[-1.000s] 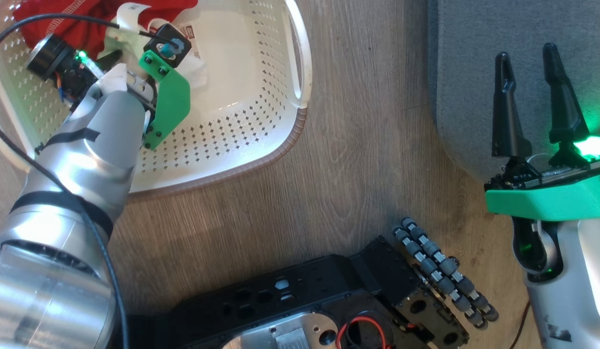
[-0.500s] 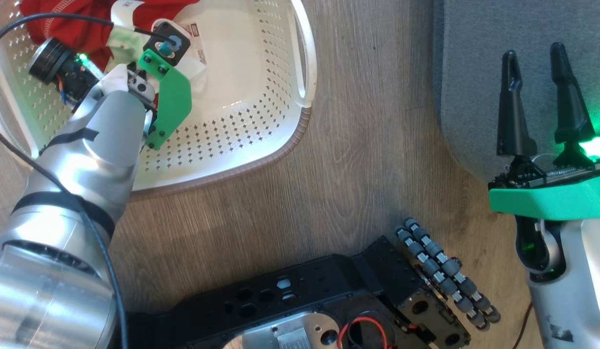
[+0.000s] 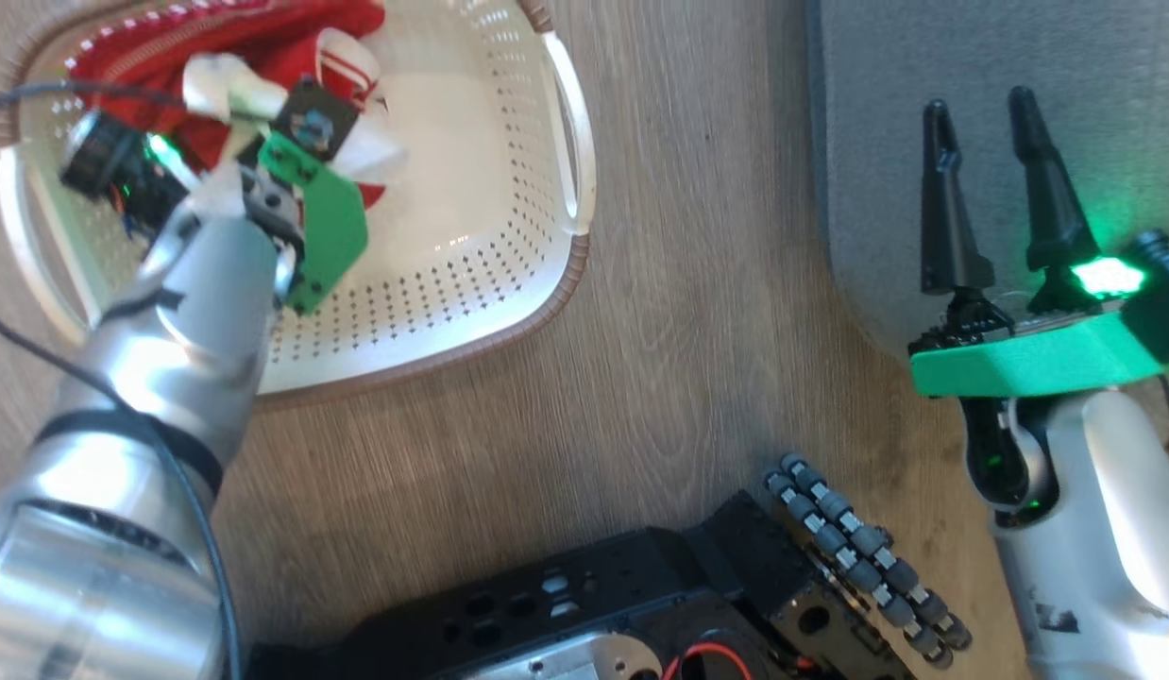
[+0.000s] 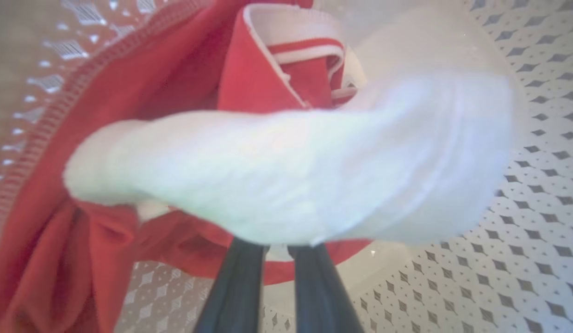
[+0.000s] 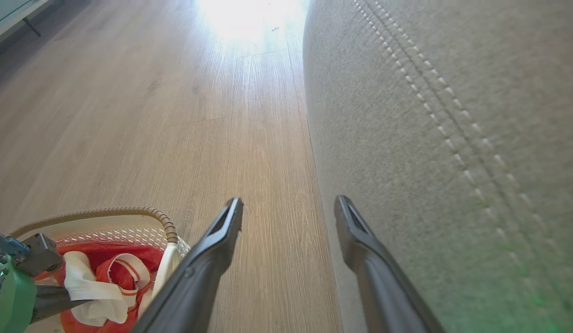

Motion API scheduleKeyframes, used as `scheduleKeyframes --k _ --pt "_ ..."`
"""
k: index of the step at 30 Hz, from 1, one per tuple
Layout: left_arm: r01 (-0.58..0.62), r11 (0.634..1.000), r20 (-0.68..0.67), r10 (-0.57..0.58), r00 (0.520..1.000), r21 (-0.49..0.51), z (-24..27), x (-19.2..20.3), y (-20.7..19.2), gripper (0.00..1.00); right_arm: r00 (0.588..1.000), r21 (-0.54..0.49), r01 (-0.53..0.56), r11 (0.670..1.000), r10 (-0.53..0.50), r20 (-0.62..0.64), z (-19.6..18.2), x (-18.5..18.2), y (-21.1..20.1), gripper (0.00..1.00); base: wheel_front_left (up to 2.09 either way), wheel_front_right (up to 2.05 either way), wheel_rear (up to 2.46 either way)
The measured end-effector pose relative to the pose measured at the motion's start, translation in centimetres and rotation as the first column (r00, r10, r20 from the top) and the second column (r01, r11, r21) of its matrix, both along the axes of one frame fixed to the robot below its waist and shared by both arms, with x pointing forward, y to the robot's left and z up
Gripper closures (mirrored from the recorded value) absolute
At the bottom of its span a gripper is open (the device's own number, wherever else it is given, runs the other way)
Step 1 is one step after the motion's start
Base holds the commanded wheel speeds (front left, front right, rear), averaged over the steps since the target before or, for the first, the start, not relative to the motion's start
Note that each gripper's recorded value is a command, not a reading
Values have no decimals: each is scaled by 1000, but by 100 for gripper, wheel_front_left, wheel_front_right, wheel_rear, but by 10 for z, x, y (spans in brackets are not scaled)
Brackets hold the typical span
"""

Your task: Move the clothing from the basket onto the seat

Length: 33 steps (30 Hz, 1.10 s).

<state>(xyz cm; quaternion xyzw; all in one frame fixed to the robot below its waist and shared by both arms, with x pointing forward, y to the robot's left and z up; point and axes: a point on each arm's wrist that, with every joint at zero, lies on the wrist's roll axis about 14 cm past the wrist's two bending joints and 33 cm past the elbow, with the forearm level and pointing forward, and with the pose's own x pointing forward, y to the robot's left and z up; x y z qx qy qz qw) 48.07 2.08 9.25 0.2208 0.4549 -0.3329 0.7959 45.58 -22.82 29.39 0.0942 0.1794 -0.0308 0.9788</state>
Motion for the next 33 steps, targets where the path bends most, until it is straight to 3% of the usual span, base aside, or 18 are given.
scheduleKeyframes --k 10,17,26,33 --pt "-90 986 115 106 988 -140 72 -18 -5 100 995 28 -19 999 16 94 52 4 8 0 0 0 0" --pt "-145 961 254 206 945 -236 146 -8 -2 100 981 35 -44 998 37 189 102 -4 16 0 0 0 0" --pt "-132 883 466 359 808 -450 268 -6 -7 100 959 54 -86 995 68 275 147 -28 32 0 0 0 0" --pt "-74 827 602 464 649 -558 360 -20 9 100 946 68 -124 990 97 310 166 -55 48 0 0 0 0"
